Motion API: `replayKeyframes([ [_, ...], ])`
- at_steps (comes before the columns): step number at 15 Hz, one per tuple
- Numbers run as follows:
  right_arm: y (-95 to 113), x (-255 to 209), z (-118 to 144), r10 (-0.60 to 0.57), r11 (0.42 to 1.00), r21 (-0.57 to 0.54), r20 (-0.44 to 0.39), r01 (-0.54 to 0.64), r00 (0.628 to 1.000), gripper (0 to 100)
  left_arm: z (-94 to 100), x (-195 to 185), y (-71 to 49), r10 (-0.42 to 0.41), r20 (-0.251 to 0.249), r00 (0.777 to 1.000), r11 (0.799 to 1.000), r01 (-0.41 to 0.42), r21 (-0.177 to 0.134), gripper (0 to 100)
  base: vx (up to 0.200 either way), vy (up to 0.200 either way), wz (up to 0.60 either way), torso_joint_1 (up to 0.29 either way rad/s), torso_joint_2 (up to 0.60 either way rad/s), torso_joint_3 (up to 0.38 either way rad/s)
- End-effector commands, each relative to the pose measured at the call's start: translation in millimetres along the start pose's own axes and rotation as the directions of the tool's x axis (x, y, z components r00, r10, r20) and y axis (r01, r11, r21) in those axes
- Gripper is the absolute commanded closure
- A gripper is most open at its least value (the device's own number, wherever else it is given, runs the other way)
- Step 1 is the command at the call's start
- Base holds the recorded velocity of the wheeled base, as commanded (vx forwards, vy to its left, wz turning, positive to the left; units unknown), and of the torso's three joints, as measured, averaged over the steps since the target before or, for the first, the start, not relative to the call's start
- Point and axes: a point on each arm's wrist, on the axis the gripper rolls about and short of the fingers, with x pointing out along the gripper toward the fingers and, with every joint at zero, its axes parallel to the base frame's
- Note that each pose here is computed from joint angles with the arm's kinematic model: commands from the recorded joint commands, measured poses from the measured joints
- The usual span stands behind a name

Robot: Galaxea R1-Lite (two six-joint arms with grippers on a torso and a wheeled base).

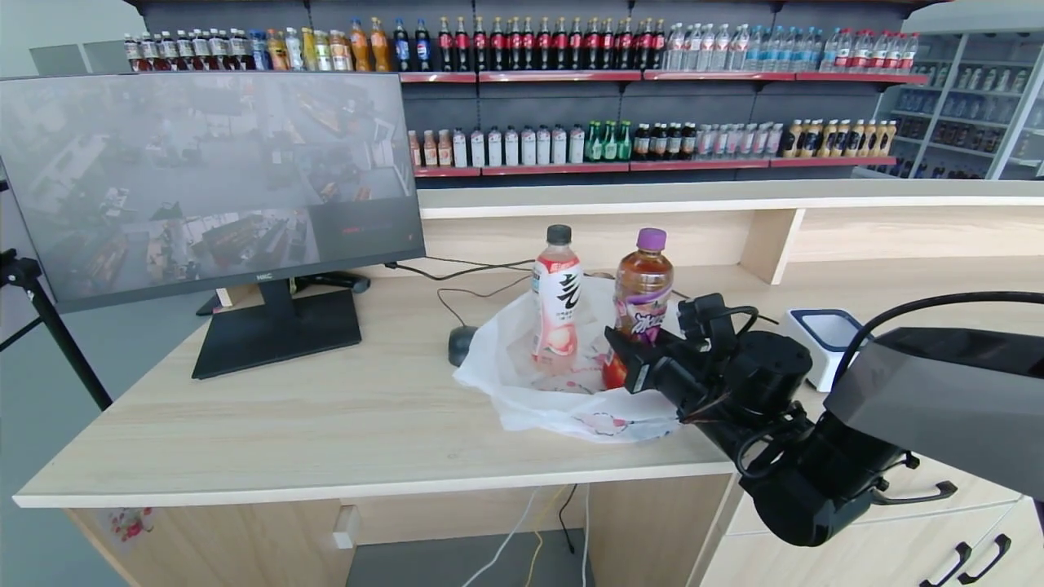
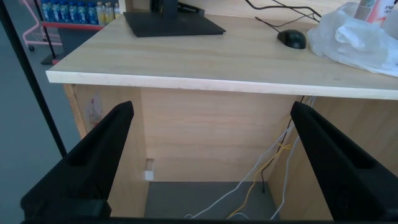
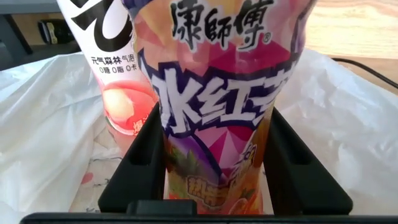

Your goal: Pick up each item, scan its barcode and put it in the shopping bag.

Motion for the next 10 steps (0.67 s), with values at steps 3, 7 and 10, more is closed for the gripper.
replayKeyframes([
  [3, 0.6, -3.5, -5.3, 0.001, 1.0, -0.001, -0.025, -0.001, 1.0, 100, 0.0, 0.0, 0.0, 0.0, 0.0, 1.0, 1.0, 0.0, 0.0, 0, 0.0, 0.0, 0.0, 0.0, 0.0, 0.0],
  [7, 2.5, -3.7, -3.6, 0.006, 1.0, 0.004, -0.021, -0.006, 1.0, 0, 0.0, 0.0, 0.0, 0.0, 0.0, 1.0, 1.0, 0.0, 0.0, 0, 0.0, 0.0, 0.0, 0.0, 0.0, 0.0],
  [10, 3.7, -7.6, 9.4, 0.009, 1.0, 0.001, 0.007, -0.009, 1.0, 0, 0.0, 0.0, 0.0, 0.0, 0.0, 1.0, 1.0, 0.0, 0.001, 0, 0.0, 0.0, 0.0, 0.0, 0.0, 0.0],
])
